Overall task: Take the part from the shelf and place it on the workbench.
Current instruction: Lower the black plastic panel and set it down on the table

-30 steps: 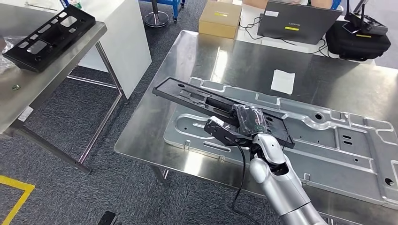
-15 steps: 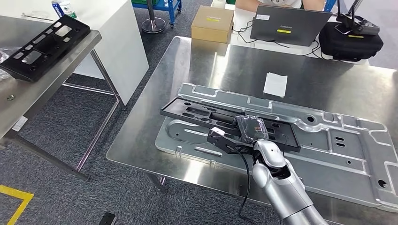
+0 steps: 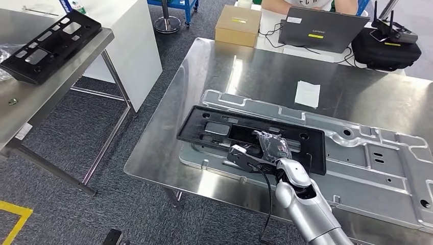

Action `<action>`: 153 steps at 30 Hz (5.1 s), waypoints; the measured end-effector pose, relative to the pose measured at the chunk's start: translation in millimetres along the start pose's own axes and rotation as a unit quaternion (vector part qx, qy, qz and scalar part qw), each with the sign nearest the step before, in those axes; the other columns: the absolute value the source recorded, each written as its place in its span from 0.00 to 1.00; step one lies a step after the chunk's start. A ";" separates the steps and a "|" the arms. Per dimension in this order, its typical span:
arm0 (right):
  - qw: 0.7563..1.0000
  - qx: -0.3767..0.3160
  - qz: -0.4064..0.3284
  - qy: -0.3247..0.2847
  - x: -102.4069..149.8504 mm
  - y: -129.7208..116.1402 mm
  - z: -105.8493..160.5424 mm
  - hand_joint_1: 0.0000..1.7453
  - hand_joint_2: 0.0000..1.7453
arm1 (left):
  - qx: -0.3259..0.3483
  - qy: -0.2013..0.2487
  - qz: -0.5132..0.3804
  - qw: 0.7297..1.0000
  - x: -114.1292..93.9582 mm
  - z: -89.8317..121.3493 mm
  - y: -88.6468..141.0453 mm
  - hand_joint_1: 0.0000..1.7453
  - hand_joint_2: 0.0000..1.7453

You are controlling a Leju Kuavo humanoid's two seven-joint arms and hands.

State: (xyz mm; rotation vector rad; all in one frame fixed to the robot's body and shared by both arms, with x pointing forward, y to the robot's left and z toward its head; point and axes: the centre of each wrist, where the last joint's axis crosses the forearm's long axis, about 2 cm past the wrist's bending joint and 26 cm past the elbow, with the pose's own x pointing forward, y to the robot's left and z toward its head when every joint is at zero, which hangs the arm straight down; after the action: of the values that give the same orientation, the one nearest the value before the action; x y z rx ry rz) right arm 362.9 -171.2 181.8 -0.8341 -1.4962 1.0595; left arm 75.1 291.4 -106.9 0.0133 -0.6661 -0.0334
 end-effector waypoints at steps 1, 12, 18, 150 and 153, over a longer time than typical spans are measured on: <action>1.000 0.001 0.000 -0.001 -0.1 0.2 -0.3 0.00 0.00 | -0.001 0.000 0.001 1.000 0.0 0.0 0.0 0.00 0.00; 1.000 0.009 -0.009 -0.009 6.6 3.5 -1.7 0.00 0.00 | 0.005 0.005 0.005 1.000 -3.0 1.6 2.0 0.00 0.00; 1.000 0.014 -0.011 -0.010 8.5 5.8 -2.3 0.00 0.00 | 0.007 0.008 0.007 1.000 -4.7 2.5 3.3 0.00 0.00; 0.887 -0.141 -0.357 0.255 -139.2 185.4 282.9 0.00 0.00 | 0.133 -0.081 0.139 0.978 -15.4 8.2 15.4 0.00 0.00; 0.864 -0.129 -0.355 0.332 -154.1 201.0 308.8 0.00 0.00 | 0.149 -0.084 0.123 0.978 -20.8 12.0 33.0 0.00 0.00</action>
State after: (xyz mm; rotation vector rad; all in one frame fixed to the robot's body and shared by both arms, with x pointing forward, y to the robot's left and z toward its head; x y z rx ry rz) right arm 80.7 -296.8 -71.5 -0.6390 -1.1805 -0.0047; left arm 52.2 325.2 -109.6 0.2180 -0.8328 0.3066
